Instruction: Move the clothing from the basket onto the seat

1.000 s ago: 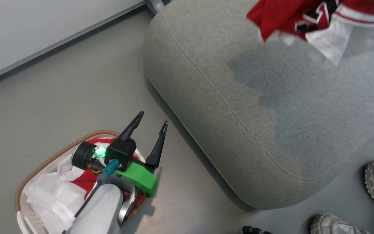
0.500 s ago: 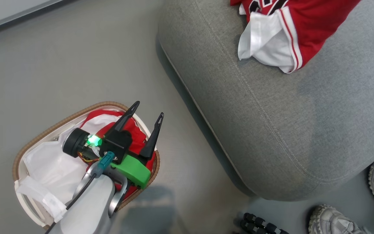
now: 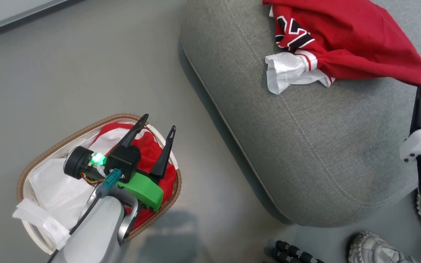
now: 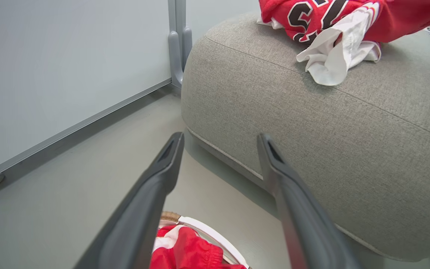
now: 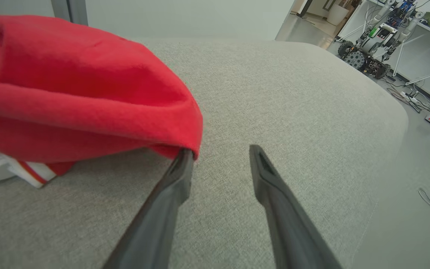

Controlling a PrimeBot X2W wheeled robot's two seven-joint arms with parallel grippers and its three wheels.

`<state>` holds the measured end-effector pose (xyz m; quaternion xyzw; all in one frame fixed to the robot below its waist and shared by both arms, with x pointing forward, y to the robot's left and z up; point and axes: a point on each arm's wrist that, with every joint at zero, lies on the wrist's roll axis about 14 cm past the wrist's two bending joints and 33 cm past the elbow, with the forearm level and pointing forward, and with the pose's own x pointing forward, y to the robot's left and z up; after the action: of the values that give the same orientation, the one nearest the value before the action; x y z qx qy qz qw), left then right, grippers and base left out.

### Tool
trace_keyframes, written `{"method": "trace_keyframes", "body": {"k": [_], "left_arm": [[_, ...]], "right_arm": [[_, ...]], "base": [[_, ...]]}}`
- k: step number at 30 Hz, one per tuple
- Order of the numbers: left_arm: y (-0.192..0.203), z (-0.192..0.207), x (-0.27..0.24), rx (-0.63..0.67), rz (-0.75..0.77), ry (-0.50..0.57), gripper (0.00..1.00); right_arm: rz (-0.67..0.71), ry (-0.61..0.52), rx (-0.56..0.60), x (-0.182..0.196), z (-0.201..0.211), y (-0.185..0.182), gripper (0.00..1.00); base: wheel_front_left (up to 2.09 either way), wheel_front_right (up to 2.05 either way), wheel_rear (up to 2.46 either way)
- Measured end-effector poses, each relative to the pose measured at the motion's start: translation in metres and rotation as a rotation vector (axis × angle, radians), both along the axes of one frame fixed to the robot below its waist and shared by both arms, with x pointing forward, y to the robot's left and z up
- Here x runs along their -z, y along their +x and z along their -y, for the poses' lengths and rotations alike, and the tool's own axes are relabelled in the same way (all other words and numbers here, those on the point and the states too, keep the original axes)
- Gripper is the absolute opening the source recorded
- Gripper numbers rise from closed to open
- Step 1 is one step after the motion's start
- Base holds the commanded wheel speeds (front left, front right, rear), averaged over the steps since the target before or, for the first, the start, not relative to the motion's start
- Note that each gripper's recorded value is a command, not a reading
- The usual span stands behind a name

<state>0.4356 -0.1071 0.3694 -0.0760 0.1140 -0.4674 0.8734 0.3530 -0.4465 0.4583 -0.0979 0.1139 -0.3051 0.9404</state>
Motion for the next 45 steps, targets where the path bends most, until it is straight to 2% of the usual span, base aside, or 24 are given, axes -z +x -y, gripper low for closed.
{"method": "trace_keyframes", "body": {"k": [5,8,18,30,38,45], "left_arm": [[-0.004,0.0,-0.011,-0.022,-0.003,-0.011,1.0],[-0.005,-0.004,-0.021,-0.055,0.003,-0.02,1.0],[0.004,-0.055,-0.037,-0.256,0.018,0.005,1.0],[0.012,-0.165,-0.044,-0.599,0.024,0.067,1.0],[-0.002,-0.231,-0.047,-0.772,0.029,0.119,1.0],[-0.027,-0.267,-0.048,-0.874,0.02,0.144,1.0]], "right_arm": [[0.013,0.023,0.06,0.003,0.002,-0.036,1.0],[0.04,0.019,0.047,-0.005,-0.003,-0.043,1.0],[0.184,0.048,-0.237,-0.032,-0.085,0.024,1.0],[0.27,0.149,-0.577,-0.045,-0.207,0.091,1.0],[0.298,0.203,-0.7,-0.052,-0.26,0.105,1.0],[0.278,0.242,-0.746,-0.044,-0.283,0.093,1.0]], "base": [[0.0,0.0,0.0],[0.0,0.0,0.0],[0.0,0.0,0.0],[0.0,0.0,0.0],[0.0,0.0,0.0],[0.0,0.0,0.0]]}}
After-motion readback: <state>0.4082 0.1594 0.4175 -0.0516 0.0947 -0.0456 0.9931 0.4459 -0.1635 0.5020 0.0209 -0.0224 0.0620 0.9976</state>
